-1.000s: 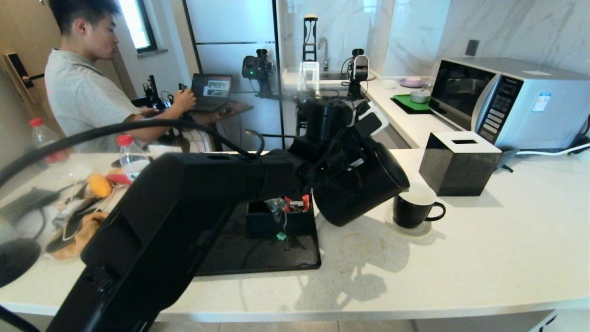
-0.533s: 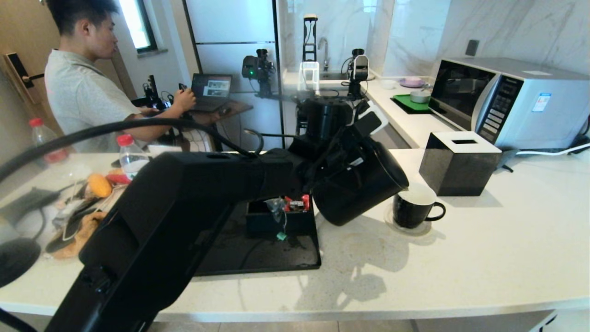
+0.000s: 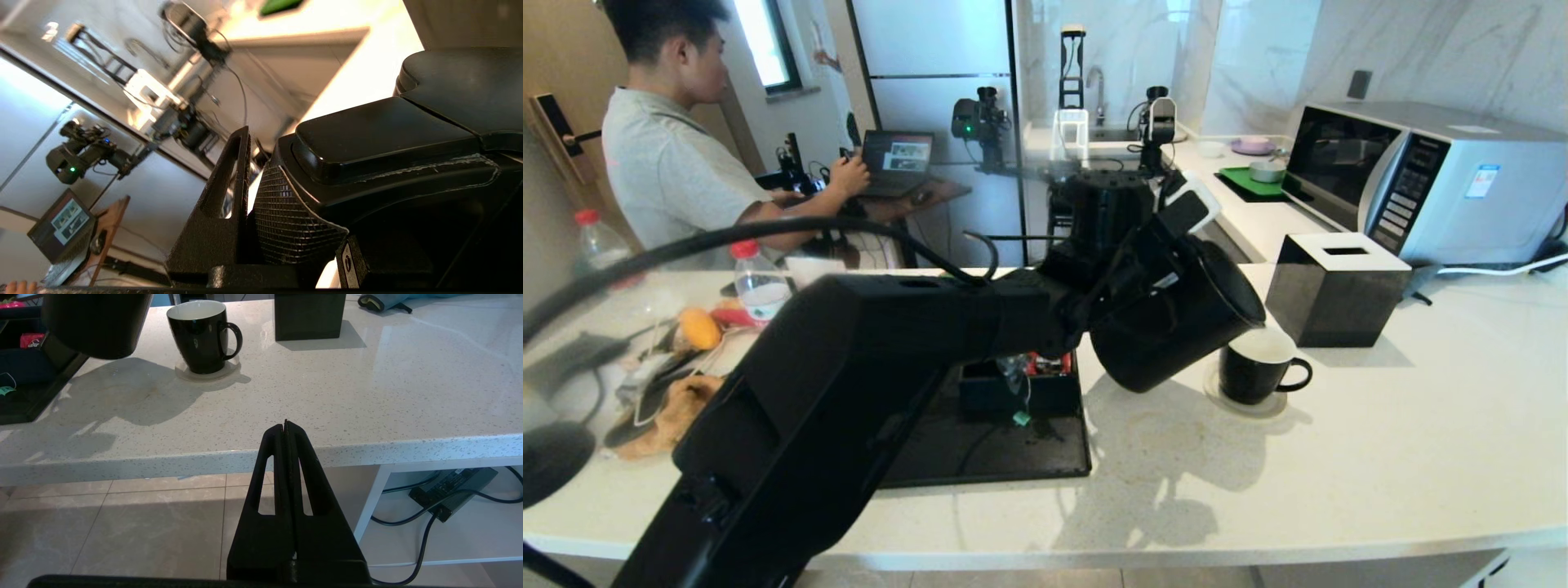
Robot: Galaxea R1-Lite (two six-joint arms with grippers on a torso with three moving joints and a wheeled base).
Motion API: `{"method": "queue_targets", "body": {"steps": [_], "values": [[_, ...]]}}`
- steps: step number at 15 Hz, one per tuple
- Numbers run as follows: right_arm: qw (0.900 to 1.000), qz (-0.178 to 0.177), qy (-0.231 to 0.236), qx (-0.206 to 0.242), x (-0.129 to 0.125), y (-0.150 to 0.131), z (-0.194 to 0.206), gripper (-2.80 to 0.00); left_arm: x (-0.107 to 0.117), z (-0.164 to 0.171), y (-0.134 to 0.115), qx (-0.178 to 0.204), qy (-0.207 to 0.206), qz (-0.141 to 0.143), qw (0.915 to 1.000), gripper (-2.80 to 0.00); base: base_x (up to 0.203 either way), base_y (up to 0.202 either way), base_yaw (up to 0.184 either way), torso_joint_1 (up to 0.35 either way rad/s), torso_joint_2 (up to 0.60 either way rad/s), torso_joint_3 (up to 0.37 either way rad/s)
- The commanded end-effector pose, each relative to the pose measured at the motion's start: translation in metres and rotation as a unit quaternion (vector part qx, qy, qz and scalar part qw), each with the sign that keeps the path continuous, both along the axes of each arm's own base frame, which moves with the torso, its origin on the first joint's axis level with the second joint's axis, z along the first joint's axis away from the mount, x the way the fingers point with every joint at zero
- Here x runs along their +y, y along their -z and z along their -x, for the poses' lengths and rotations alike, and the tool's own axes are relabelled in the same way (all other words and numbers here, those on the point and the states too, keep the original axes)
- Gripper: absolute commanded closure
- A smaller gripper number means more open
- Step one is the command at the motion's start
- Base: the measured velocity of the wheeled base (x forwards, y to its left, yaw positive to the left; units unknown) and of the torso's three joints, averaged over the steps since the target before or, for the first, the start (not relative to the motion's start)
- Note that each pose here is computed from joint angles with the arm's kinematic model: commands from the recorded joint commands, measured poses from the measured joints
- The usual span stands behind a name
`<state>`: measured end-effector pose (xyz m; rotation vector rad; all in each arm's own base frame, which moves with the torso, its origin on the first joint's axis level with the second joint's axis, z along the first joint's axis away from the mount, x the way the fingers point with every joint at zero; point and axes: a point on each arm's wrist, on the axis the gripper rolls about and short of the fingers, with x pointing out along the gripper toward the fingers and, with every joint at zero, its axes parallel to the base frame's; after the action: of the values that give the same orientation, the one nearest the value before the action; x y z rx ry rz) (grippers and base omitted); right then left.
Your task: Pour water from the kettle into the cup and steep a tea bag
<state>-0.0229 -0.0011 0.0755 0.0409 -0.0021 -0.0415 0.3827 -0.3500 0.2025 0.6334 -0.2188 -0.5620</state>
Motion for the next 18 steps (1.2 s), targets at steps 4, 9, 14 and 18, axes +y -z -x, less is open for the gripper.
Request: {"method": "queue_targets", "body": {"steps": [4, 9, 14, 18], "values": [[1.0, 0.0, 0.0, 0.001, 0.0, 0.0, 0.0, 0.0, 0.001, 0.001, -0.013, -0.027, -0.003, 0.066, 0.9974, 0.0, 0.0, 0.0, 0.0, 0.0, 0.0, 0.0], [1.0, 0.0, 0.0, 0.001, 0.0, 0.0, 0.0, 0.0, 0.014, 0.013, -0.051, -0.05, -0.031, 0.132, 0.9895, 0.0, 0.0, 0.0, 0.0, 0.0, 0.0, 0.0], [1.0, 0.0, 0.0, 0.001, 0.0, 0.0, 0.0, 0.0, 0.041, 0.03, -0.103, -0.069, -0.069, 0.203, 0.9743, 0.0, 0.0, 0.0, 0.0, 0.0, 0.0, 0.0], [1.0, 0.0, 0.0, 0.001, 0.0, 0.0, 0.0, 0.0, 0.089, 0.04, -0.146, -0.095, -0.116, 0.25, 0.9567, 0.0, 0.0, 0.0, 0.0, 0.0, 0.0, 0.0]]}}
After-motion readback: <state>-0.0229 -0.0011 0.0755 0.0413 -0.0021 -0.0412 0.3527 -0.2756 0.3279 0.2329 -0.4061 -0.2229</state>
